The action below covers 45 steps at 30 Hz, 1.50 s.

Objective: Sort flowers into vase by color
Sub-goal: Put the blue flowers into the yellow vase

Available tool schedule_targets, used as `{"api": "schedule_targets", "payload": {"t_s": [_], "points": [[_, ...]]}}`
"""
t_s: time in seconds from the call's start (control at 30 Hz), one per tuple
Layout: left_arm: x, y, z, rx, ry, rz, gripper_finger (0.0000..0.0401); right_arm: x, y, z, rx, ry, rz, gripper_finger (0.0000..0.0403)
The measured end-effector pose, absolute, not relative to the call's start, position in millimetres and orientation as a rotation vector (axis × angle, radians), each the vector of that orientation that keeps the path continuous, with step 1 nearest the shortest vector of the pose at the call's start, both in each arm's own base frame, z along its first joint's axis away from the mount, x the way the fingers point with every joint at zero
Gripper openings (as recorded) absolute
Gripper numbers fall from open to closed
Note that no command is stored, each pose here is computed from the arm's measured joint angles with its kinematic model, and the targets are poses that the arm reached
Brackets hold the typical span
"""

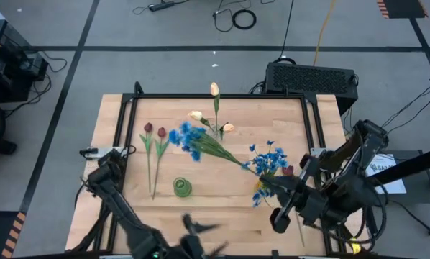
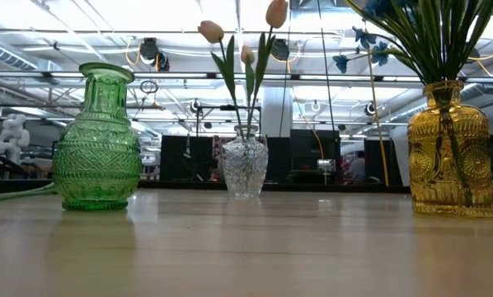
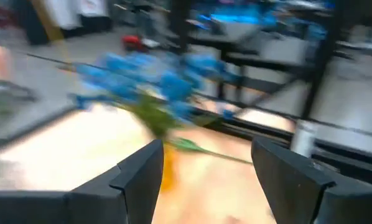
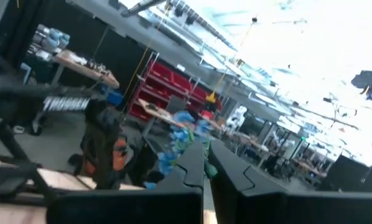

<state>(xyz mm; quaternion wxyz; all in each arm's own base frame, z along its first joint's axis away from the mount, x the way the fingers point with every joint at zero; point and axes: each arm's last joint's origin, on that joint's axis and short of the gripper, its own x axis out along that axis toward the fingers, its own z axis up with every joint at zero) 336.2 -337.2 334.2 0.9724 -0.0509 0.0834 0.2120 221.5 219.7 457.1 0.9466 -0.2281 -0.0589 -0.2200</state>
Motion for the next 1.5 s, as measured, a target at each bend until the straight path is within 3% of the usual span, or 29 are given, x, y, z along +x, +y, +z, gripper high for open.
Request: {"api": "schedule_targets", "payload": {"t_s": [0.17,0.33,0.67,0.9,1.0,1.17,1.37,1.5], "points": [[388,-347,324,-0.173,0.033,0.181,0.0249,219,215,465,-0.492,-0.178,-0.431,0.0],[420,-335,317,-0.225,-0.307,0.213,0.0231,214,215,470,-0.504,-0.243,-0.408,0.0],[428,-277,320,-0.213,-0.896,0.269,0.0156,187,226,479,-0.502,-0.305,-0.385,0.0],[469,-200,329,-0.311,-1.155,-0.148,0.015,181,232,479,-0.482,-0.339,-0.343,0.0],[481,-165,335,-0.251,-1.206,-0.26,0.0151,179,233,479,-0.479,-0.338,-0.337,0.0],[484,-144,347,-0.161,-1.262,-0.369,0.0185,177,234,479,-0.479,-0.334,-0.332,0.0],[480,-144,358,-0.077,-1.317,-0.335,0.0266,177,234,479,-0.489,-0.328,-0.335,0.0],[478,-145,365,-0.08,-1.345,-0.331,0.0288,178,234,478,-0.492,-0.308,-0.342,0.0]]}}
